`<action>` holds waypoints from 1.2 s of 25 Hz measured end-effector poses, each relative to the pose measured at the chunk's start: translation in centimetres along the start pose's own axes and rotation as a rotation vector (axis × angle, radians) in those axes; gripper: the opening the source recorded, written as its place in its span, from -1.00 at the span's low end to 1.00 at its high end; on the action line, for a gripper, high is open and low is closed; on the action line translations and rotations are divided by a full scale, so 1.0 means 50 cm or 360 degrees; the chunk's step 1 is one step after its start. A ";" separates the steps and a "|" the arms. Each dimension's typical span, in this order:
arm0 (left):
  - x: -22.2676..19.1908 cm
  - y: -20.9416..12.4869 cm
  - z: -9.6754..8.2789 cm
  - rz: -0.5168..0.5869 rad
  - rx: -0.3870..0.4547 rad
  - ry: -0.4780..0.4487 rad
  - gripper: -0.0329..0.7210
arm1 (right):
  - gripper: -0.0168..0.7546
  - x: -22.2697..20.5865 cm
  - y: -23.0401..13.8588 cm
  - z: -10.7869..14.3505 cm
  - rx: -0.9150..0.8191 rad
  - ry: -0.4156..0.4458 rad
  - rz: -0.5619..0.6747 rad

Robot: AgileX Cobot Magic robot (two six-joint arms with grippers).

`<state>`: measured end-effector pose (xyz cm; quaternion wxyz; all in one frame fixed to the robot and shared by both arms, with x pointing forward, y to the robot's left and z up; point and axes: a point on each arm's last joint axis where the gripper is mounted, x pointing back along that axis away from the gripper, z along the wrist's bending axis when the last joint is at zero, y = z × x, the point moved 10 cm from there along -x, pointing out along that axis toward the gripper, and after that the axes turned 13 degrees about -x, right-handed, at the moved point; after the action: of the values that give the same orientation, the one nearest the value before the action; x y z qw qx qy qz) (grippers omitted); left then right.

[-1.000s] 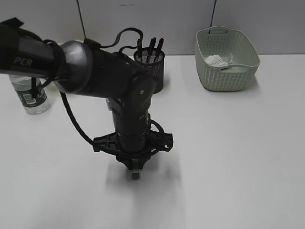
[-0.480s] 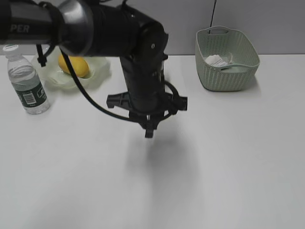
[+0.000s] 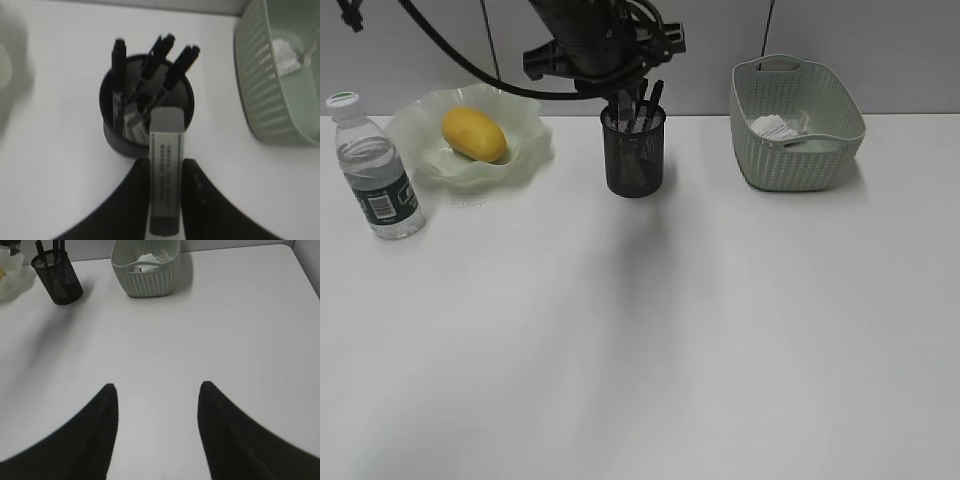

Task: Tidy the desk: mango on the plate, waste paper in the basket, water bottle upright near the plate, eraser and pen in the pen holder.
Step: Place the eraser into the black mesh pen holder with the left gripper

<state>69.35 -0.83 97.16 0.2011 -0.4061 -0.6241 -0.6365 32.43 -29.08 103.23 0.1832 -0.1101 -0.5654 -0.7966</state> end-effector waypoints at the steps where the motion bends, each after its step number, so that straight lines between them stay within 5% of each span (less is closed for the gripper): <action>1: -0.003 0.014 0.007 -0.0051 -0.0009 0.0000 -0.51 | 0.12 0.000 0.000 0.000 0.0000 0.0000 0.0000; 8: -0.042 0.079 0.021 -0.0331 -0.0090 -0.0038 -0.51 | 0.12 0.000 0.000 0.000 0.0000 0.0000 0.0000; 19: -0.142 0.050 0.022 -0.0348 -0.0180 -0.0046 -0.49 | 0.12 0.000 0.001 0.000 0.0000 0.0001 -0.0003; 26: -0.148 0.052 0.030 -0.0366 -0.0268 -0.0002 -0.10 | 0.12 0.000 0.001 0.000 0.0000 0.0001 -0.0003; 30: -0.148 0.053 0.031 -0.0371 -0.0284 0.0007 -0.05 | 0.12 0.000 0.001 0.000 0.0000 0.0001 -0.0003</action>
<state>76.13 -1.55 92.98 0.0902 -0.3459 -0.6075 -0.7094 32.45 -29.07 103.26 0.1828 -0.1093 -0.5655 -0.7968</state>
